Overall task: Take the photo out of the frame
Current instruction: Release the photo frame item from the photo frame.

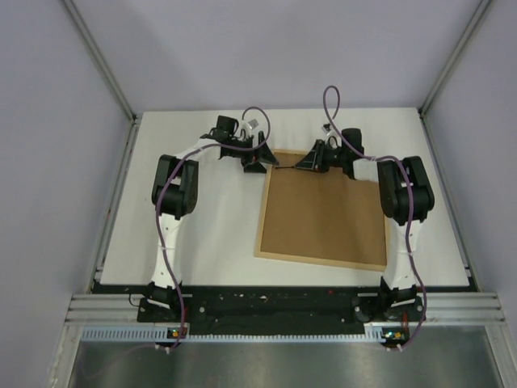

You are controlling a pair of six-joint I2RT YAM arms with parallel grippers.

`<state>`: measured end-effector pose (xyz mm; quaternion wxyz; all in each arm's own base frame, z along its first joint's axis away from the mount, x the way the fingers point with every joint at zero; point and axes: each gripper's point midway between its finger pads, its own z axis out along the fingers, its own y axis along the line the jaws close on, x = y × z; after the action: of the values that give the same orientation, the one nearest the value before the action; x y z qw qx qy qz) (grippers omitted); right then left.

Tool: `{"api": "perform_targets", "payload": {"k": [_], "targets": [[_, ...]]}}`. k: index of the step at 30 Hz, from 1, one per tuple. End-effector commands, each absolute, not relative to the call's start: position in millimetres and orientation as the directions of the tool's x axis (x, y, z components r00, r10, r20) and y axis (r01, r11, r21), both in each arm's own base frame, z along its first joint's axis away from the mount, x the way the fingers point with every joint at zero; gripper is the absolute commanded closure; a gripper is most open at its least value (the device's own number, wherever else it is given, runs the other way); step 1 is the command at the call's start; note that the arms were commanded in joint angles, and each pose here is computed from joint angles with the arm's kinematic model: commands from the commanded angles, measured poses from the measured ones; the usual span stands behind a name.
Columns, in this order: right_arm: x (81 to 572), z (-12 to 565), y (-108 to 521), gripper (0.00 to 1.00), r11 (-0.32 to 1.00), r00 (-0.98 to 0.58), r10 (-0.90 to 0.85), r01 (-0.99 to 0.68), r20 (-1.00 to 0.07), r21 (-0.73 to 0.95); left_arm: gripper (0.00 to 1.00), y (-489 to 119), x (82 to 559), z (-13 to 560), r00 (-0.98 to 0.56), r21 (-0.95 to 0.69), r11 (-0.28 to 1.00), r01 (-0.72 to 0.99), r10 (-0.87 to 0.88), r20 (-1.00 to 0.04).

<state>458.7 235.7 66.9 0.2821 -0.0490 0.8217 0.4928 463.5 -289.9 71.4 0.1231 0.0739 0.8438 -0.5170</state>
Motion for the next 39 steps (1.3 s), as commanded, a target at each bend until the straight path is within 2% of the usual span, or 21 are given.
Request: {"api": "perform_targets", "payload": {"k": [1,16,20,28,39], "targets": [[465,73,242,1.00,0.490,-0.809,0.196,-0.409,-0.554,0.770,0.02,-297,461,77,-0.952,-0.862,0.420,0.282,0.012,-0.306],[466,67,251,1.00,0.491,-0.817,0.199,-0.395,-0.541,0.776,0.02,-305,455,83,-0.954,-0.875,0.394,0.281,0.021,-0.298],[461,80,249,1.00,0.456,-0.825,0.204,-0.397,-0.527,0.797,0.02,-305,453,84,-0.954,-0.874,0.395,0.284,0.021,-0.301],[462,112,235,1.00,0.451,-0.792,0.229,-0.429,-0.566,0.783,0.02,-304,453,86,-0.952,-0.872,0.397,0.286,0.019,-0.304],[465,95,225,1.00,0.487,-0.802,0.223,-0.400,-0.554,0.776,0.02,-304,452,87,-0.952,-0.872,0.396,0.289,0.019,-0.307]]}}
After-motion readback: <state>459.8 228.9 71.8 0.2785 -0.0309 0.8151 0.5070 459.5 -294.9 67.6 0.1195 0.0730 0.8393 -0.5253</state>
